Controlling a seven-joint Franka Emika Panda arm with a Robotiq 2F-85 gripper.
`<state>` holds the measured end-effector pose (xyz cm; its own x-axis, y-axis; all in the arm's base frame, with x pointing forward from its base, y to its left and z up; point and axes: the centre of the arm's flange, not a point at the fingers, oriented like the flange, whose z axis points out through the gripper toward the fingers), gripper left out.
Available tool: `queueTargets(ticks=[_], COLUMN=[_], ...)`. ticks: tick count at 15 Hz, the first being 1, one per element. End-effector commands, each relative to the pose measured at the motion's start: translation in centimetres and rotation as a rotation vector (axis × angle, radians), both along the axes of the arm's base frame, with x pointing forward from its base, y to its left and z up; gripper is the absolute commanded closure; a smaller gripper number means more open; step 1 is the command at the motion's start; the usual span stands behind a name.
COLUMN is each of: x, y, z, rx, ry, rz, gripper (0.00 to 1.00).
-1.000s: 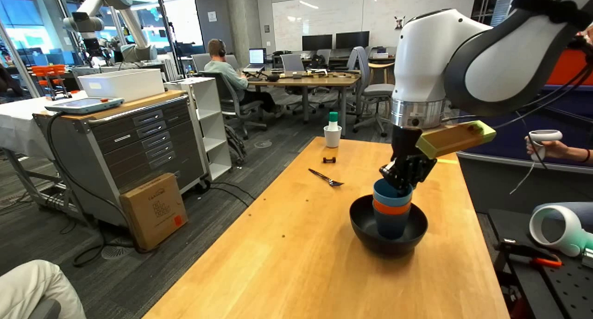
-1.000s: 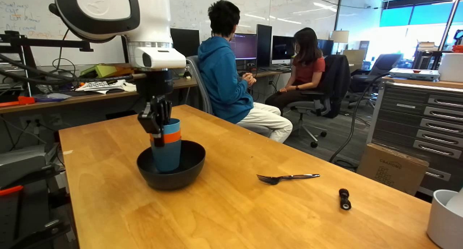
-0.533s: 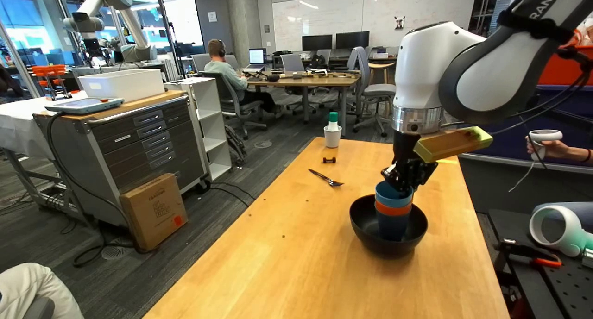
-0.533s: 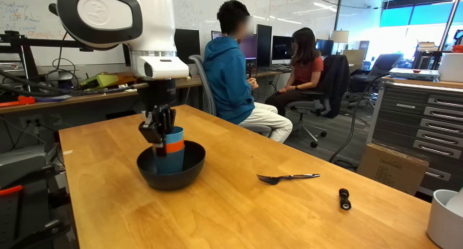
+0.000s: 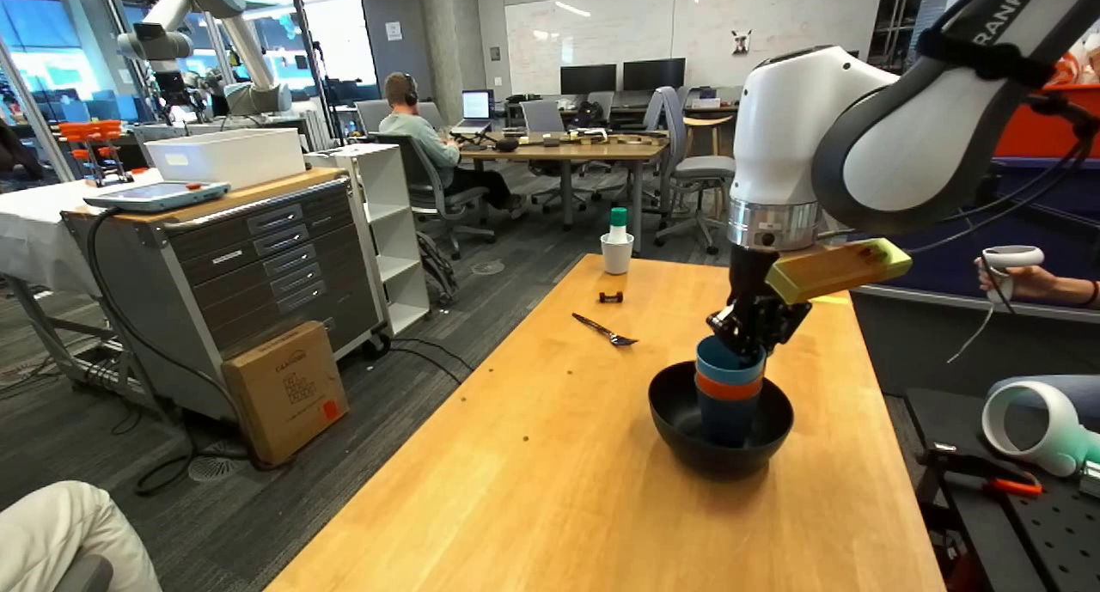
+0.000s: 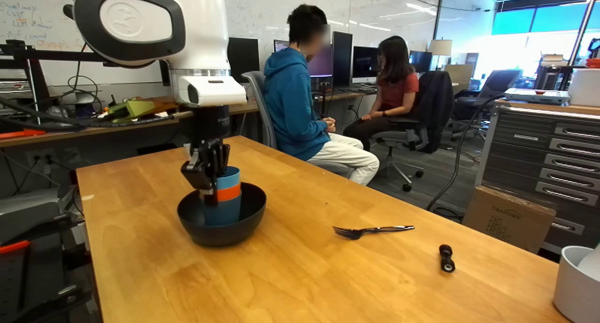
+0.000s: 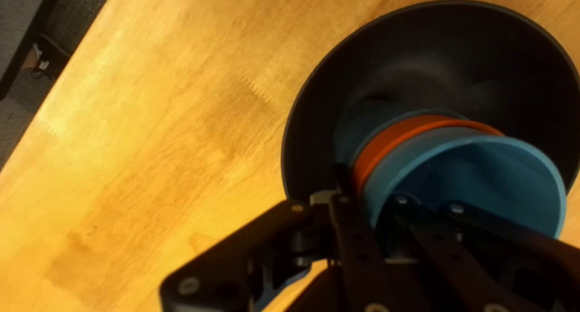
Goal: Stack the three cups and put the in the bowl, then pick the fork and put it in the cups
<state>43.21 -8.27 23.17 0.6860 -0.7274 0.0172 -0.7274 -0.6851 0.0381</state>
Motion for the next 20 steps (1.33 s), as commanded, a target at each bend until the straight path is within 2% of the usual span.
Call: queueTargets(ticks=[1,2,3,10,15,20], x=[0.2,0.2,0.3,0.2,0.9,2.1], y=[-0.2,-0.2,-0.2,-0.1,0.3,0.4], z=[-0.2,-0.3,-0.3,0.1,1.9,5.3], rx=[-0.001,-0.001,0.0,0.005,0.027,0.035], ry=[-0.012,-0.01,-0.008,-0.014,-0.012,-0.015], rz=[-0.02,-0.021,-0.022,-0.029,-0.031,-0.017], gripper=[0.91,0.74,0.65,0.13,0.0,0.0])
